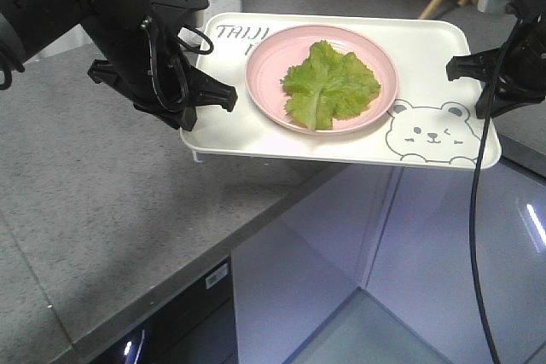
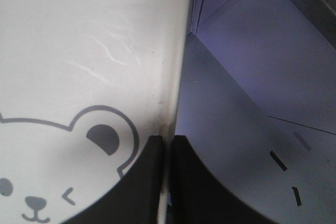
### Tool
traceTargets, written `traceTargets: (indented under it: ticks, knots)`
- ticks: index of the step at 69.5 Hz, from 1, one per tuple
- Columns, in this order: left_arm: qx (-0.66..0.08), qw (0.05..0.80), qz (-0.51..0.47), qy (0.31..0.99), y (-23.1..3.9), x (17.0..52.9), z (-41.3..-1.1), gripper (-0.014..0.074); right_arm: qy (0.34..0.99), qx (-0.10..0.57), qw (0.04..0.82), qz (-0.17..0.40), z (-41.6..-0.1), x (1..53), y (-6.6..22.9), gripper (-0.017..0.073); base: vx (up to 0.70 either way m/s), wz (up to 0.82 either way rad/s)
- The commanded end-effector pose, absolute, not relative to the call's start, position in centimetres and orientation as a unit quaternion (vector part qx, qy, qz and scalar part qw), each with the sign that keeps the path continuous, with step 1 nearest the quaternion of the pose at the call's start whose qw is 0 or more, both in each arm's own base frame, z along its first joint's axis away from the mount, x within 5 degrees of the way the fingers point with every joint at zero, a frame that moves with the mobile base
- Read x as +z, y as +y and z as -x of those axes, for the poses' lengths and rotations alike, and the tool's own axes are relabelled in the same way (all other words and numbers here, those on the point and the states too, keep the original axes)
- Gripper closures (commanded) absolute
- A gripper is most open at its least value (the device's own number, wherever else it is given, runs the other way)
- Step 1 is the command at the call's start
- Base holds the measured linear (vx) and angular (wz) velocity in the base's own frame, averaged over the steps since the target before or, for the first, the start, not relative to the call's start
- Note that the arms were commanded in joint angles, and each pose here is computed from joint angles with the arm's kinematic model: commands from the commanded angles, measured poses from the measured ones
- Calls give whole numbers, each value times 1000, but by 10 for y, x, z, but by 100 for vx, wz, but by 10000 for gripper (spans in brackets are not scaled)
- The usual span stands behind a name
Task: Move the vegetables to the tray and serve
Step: 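Hold the tray raised with both grippers while the base turns away, then hold the tray with both grippers while driving along the cabinets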
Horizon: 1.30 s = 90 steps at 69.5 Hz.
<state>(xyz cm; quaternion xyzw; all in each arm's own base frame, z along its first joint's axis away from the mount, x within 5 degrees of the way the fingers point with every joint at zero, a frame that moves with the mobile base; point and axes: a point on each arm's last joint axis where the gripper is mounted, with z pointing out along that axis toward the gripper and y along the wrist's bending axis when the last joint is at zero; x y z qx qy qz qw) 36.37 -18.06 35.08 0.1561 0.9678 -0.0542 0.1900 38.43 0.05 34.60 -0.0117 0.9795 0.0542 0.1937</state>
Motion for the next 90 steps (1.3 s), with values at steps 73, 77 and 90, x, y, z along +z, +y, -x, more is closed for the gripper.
traceTargets:
  ticks: [73, 77, 90]
  knots:
    - [-115, 254, -173, 945, -190, 390, -347, 599, 969, 98, 226, 31, -369, 377, 15, 565, -2, -35]
    - [-115, 254, -173, 945, -190, 390, -347, 599, 969, 98, 226, 31, -369, 377, 15, 565, -2, -37]
    - [-115, 254, -173, 945, -190, 390, -347, 599, 969, 98, 226, 31, -369, 377, 15, 565, -2, -36]
